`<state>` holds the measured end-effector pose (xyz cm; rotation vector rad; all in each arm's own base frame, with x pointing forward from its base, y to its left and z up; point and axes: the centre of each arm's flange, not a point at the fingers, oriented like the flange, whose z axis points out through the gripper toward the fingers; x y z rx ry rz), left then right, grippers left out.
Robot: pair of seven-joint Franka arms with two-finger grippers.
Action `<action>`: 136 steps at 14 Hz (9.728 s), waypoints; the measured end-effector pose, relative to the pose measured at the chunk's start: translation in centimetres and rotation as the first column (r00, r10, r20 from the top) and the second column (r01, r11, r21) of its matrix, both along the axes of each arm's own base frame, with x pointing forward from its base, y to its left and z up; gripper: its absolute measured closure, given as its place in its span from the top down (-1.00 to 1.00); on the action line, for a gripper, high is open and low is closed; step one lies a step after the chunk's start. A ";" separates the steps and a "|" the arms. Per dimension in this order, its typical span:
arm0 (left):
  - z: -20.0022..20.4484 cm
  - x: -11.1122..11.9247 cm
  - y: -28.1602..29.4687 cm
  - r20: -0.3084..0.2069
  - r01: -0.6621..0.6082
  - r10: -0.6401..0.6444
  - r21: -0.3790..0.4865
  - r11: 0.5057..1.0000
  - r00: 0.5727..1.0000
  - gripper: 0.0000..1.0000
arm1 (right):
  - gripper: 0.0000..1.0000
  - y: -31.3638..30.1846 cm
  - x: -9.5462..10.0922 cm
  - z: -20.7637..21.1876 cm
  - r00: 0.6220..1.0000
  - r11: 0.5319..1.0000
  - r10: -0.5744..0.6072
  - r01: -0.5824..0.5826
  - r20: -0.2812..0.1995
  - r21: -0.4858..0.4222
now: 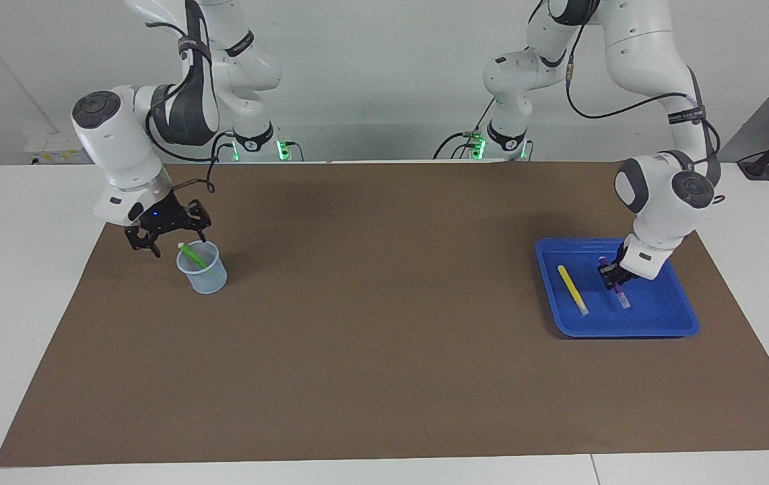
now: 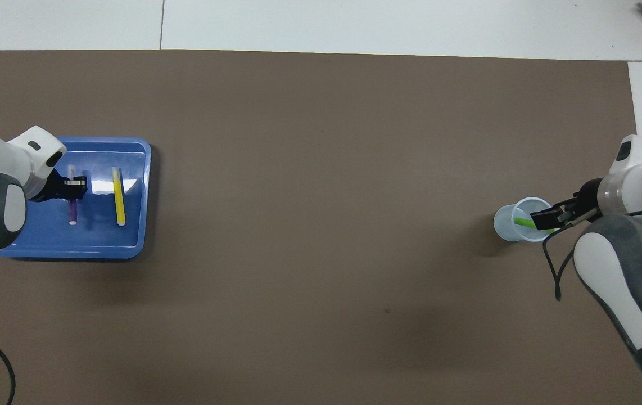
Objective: Right arm passes pens to left for tray arrangement
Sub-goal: 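Lower the purple pen into the blue tray and open the left gripper, then raise the left gripper while the right gripper grasps the green pen, then lift the green pen with the right gripper while the left gripper approaches, then grasp the green pen with the left gripper and open the right gripper, then carry the green pen to the tray with the left gripper while the right gripper returns, then lower the green pen into the blue tray and open the left gripper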
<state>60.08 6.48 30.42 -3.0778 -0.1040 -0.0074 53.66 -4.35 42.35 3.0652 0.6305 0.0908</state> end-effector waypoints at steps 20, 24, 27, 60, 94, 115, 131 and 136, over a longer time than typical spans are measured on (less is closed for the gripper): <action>17.1 -3.7 -2.0 -0.186 -0.182 0.163 -0.090 0.979 0.969 1.00 | -0.19 -0.1 -1.1 -3.0 0.998 0.999 0.031 -0.033 -0.055 -0.038; 22.3 -7.3 -4.6 -0.227 -0.274 0.248 -0.091 0.957 0.942 1.00 | 0.00 -0.3 -1.2 -3.5 0.995 0.994 0.067 -0.073 -0.074 -0.086; 26.1 -10.4 -6.2 -0.248 -0.363 0.329 -0.107 0.925 0.911 1.00 | -0.15 -0.3 -1.2 -3.6 0.995 0.993 0.068 -0.075 -0.079 -0.086; 21.1 -18.6 -45.1 -0.562 -0.949 0.827 -0.268 -0.167 0.013 1.00 | -0.67 6.5 -0.6 9.6 0.962 0.981 0.117 -0.074 -0.246 0.177; 20.4 -20.8 -56.5 -0.587 -0.972 0.802 -0.231 -0.034 0.112 -0.55 | -0.69 16.7 -1.2 11.6 0.896 0.704 0.445 -0.342 -0.011 0.622; 21.6 -9.8 -35.4 -0.307 -0.815 0.757 -0.163 0.556 0.577 -0.66 | 0.95 15.0 -0.5 13.1 0.930 0.819 0.363 -0.286 -0.064 0.497; 16.3 -3.5 2.0 -0.041 -0.008 0.005 -0.065 0.998 0.999 -0.66 | 1.00 7.0 1.2 19.4 0.995 0.987 0.092 -0.085 -0.044 0.137; 9.6 -2.1 7.6 0.020 0.064 -0.063 -0.051 0.997 0.998 -0.66 | 1.00 3.1 1.3 19.4 0.999 0.998 -0.019 0.022 -0.049 0.064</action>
